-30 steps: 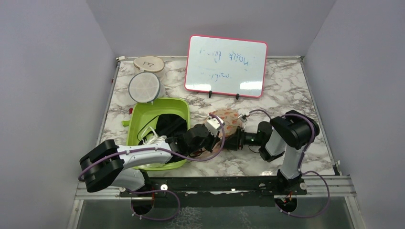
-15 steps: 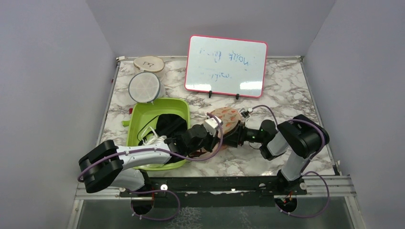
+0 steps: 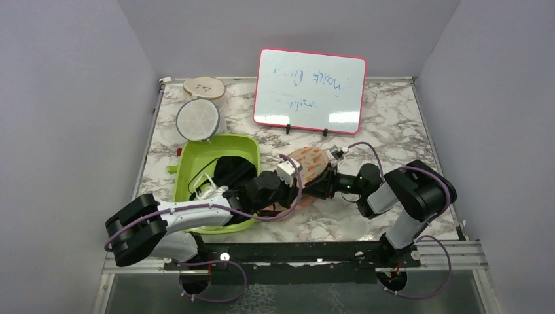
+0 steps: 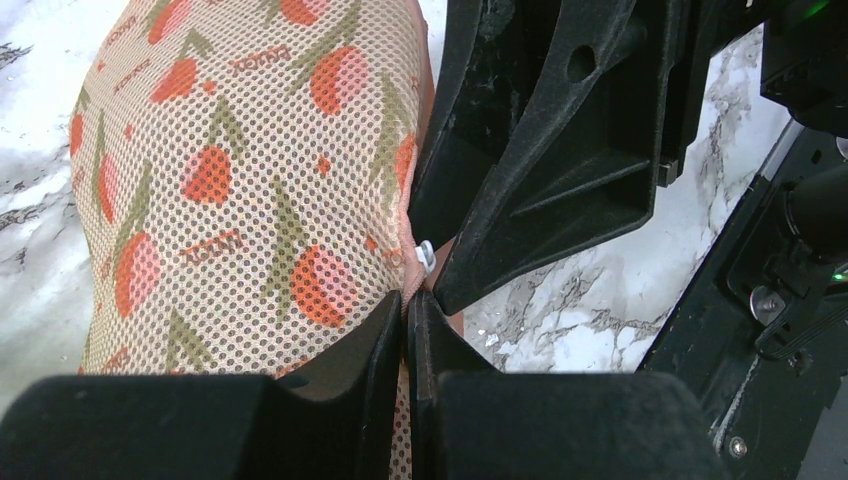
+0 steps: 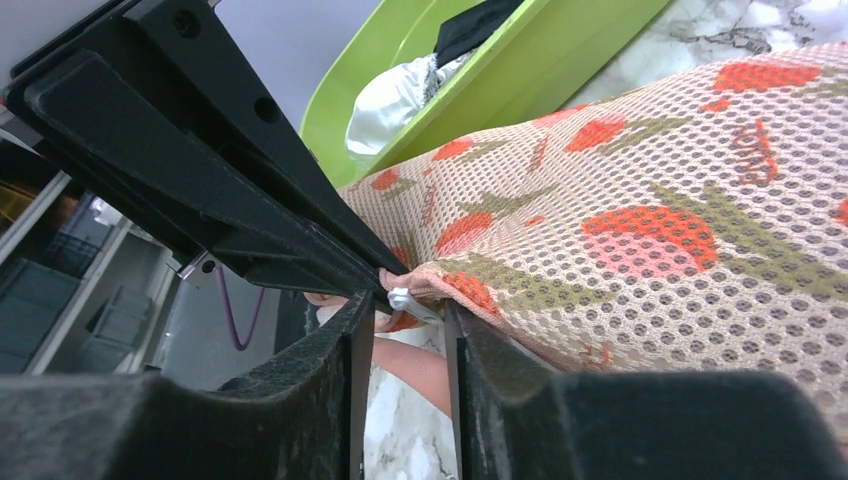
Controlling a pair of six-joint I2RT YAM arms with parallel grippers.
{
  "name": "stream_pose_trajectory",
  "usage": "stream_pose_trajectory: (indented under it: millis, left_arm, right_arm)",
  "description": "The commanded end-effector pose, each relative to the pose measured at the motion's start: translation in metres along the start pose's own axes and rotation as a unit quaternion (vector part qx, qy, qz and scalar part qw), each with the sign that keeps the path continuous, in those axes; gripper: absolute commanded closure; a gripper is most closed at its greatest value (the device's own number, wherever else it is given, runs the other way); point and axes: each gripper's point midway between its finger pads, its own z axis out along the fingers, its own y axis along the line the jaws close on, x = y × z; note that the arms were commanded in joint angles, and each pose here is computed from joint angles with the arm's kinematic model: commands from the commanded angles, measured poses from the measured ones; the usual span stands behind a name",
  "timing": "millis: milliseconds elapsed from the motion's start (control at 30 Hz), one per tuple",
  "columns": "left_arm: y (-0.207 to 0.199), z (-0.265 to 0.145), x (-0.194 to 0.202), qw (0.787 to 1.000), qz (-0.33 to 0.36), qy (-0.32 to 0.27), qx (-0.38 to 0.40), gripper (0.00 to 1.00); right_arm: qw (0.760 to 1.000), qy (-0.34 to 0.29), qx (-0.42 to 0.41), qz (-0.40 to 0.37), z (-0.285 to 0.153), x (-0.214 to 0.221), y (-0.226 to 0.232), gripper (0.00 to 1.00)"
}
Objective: Unzip the laundry bag and remove the bra
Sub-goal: Unzip the laundry bag at the center of the board.
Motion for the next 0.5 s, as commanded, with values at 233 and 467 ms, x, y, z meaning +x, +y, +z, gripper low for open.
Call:
stream_pose_trajectory:
  millis: [233, 467]
  left_arm:
    - [-0.0082, -0.0066, -0.0062, 1.000, -0.006, -0.015, 0.026, 1.00]
    - [-0.0059, -0.0070, -0.0070, 1.000, -0.006, -0.017, 0.021, 1.00]
  right_arm:
    - [0.994, -0.039, -0.039, -0.089, 0.0033, -0.0247, 0.0186, 0.87]
    - [0.997, -0.029, -0.036, -0.069, 0.0019, -0.0190, 0.0185, 0.94]
